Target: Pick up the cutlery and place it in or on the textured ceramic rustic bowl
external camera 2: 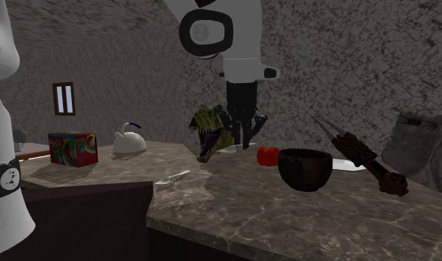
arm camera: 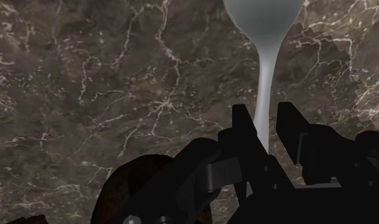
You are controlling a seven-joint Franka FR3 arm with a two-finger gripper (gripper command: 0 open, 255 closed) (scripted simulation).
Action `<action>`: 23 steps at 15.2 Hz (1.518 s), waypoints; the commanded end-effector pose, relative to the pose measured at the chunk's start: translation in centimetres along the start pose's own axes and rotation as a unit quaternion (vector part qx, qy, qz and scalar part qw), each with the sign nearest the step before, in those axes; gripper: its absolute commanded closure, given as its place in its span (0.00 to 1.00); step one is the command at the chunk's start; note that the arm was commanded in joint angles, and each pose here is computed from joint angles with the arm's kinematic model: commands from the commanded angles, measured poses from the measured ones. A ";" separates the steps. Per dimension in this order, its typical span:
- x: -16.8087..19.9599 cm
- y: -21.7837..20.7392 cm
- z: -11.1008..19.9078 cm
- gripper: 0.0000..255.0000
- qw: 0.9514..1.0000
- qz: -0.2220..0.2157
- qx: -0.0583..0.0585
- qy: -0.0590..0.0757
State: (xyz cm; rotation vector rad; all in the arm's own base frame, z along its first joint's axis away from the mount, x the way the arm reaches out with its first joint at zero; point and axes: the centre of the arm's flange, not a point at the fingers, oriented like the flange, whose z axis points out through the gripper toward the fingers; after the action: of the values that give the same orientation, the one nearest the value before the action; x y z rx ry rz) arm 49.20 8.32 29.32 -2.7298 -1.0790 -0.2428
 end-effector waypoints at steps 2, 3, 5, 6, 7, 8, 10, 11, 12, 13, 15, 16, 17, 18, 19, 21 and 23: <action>0.4 -0.2 -1.6 1.00 1.000 0.000 0.000 0.000; 0.5 -0.2 -2.1 1.00 1.000 0.000 0.000 0.000; 0.7 -0.3 -2.8 1.00 1.000 0.000 0.000 0.000; 1.9 0.2 -2.7 1.00 1.000 0.000 0.000 0.000; 3.1 0.7 -2.5 1.00 1.000 0.000 0.000 0.000; 4.4 1.2 -2.3 1.00 1.000 0.000 0.000 0.000; 6.8 2.1 -2.0 1.00 1.000 0.000 0.000 0.000; 8.0 2.6 -1.9 1.00 1.000 0.000 0.000 0.000; 9.2 3.1 -1.7 1.00 1.000 0.000 0.000 0.000; 10.4 3.6 -1.6 1.00 1.000 0.000 0.000 0.000; 12.9 4.6 -1.3 1.00 1.000 0.000 0.000 0.000; 14.1 5.1 -1.1 1.00 1.000 0.000 0.000 0.000; 15.3 5.5 -0.9 1.00 1.000 0.000 0.000 0.000; 16.5 6.0 -0.8 1.00 1.000 0.000 0.000 0.000; 17.7 6.5 -0.6 1.00 1.000 0.000 0.000 0.000; 20.2 7.5 -0.3 1.00 1.000 0.000 0.000 0.000; 22.6 8.5 0.0 1.00 1.000 0.000 0.000 0.000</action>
State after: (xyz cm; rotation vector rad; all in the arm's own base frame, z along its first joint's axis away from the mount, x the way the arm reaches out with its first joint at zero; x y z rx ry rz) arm 70.40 16.69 33.13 -2.7303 -1.0786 -0.2424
